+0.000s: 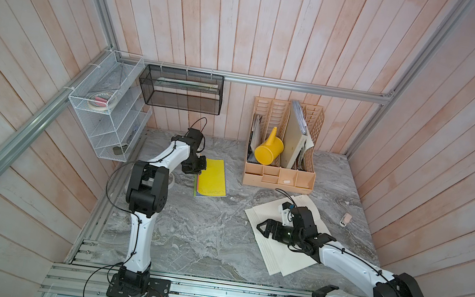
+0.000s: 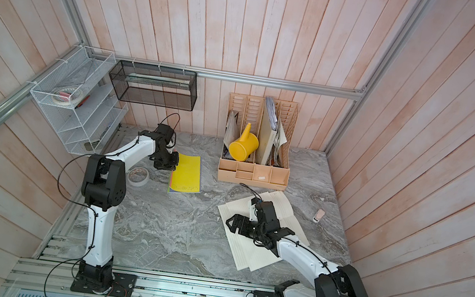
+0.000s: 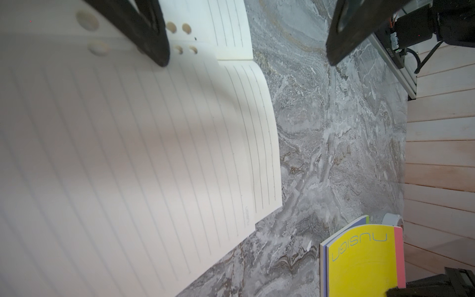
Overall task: Close the notebook
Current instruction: Place the notebook at the notebook.
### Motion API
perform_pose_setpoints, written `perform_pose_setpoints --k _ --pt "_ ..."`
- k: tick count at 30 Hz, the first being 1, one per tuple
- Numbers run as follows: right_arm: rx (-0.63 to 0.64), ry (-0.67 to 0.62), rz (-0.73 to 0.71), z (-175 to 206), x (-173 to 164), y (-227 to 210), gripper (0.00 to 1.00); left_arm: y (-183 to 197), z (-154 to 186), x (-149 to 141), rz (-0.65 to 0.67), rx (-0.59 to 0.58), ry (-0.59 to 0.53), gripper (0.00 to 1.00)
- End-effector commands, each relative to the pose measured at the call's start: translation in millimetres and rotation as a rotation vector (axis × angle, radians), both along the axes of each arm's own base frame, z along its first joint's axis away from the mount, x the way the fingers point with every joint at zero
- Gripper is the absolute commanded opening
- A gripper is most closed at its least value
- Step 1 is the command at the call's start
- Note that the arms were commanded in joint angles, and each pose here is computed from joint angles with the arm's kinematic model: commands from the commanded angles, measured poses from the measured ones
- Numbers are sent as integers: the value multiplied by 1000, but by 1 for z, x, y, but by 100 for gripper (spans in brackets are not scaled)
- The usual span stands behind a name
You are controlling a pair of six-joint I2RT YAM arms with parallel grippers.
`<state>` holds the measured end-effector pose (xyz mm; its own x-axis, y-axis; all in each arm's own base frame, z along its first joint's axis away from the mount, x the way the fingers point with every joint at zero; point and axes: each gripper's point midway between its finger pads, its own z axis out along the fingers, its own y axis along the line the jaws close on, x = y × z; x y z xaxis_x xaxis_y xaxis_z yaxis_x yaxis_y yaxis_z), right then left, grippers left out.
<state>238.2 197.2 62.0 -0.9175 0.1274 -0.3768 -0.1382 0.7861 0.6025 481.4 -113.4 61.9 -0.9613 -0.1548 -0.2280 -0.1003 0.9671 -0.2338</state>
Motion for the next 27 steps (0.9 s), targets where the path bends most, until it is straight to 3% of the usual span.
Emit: perform_pose_setpoints --k 1,15,27 --pt "1 19 4 -4 -7 -3 96 7 -23 -1 -14 64 20 0" --pt "-1 21 -1 -3 -10 -6 97 13 -54 -2 0 137 44 0" --pt "-1 30 -1 -5 -12 -6 96 35 -87 -22 35 315 116 0"
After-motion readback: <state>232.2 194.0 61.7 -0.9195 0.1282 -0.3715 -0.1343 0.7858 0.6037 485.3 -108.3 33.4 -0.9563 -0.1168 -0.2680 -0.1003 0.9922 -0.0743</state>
